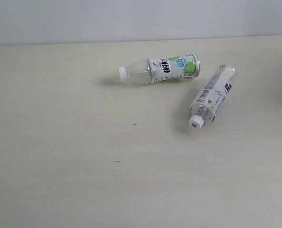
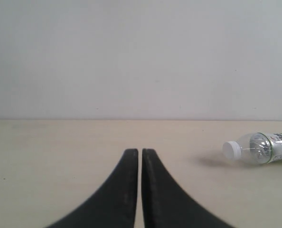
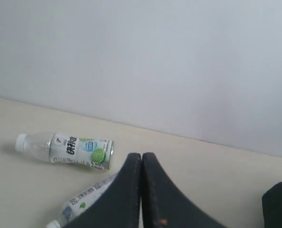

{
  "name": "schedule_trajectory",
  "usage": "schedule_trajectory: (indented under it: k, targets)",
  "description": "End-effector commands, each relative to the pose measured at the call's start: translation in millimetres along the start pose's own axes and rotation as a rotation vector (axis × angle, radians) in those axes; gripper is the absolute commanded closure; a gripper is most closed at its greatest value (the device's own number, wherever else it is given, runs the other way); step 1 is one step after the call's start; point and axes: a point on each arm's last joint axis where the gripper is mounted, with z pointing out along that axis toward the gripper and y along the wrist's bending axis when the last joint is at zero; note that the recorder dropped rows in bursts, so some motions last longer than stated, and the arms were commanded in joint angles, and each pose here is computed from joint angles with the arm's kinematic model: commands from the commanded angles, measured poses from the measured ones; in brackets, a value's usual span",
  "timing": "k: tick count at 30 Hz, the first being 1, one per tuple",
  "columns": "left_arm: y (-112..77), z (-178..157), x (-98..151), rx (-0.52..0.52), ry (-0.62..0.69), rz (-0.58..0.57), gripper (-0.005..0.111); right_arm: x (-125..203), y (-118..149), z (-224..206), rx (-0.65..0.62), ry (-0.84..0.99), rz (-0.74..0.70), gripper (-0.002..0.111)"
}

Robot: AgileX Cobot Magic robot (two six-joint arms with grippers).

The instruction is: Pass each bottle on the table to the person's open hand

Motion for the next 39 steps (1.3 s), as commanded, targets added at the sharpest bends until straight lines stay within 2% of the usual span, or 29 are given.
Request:
schedule_trajectory:
  k: [1, 16, 27, 33, 39]
  targets:
    - [0.2, -0.5, 0.1, -0.002, -0.007, 0.005, 0.101, -1.6, -0.6, -7.9, 0.000, -0.065, 0.024, 0.108]
    - [0.2, -0.5, 0.1, -0.002, -0.007, 0.005, 0.101, -3.0, -2.9, -29.1, 0.004, -0.165, 0.062, 0.108]
    - [0.2, -0.5, 0.1, -0.002, -0.007, 0.005, 0.101, 9.6, -2.3, -26.5, 0.009, -0.103, 0.086, 0.108]
    - [0.2, -0.5, 0.1, -0.002, -0.007, 0.005, 0.101, 26.9, 5.7, -15.3, -0.037, -0.179, 0.076, 0.108]
    - [0.2, -0.5, 0.1, -0.002, -0.007, 0.005, 0.101, 33.2, 5.9, -27.0, -0.038, -0.276, 0.087, 0.108]
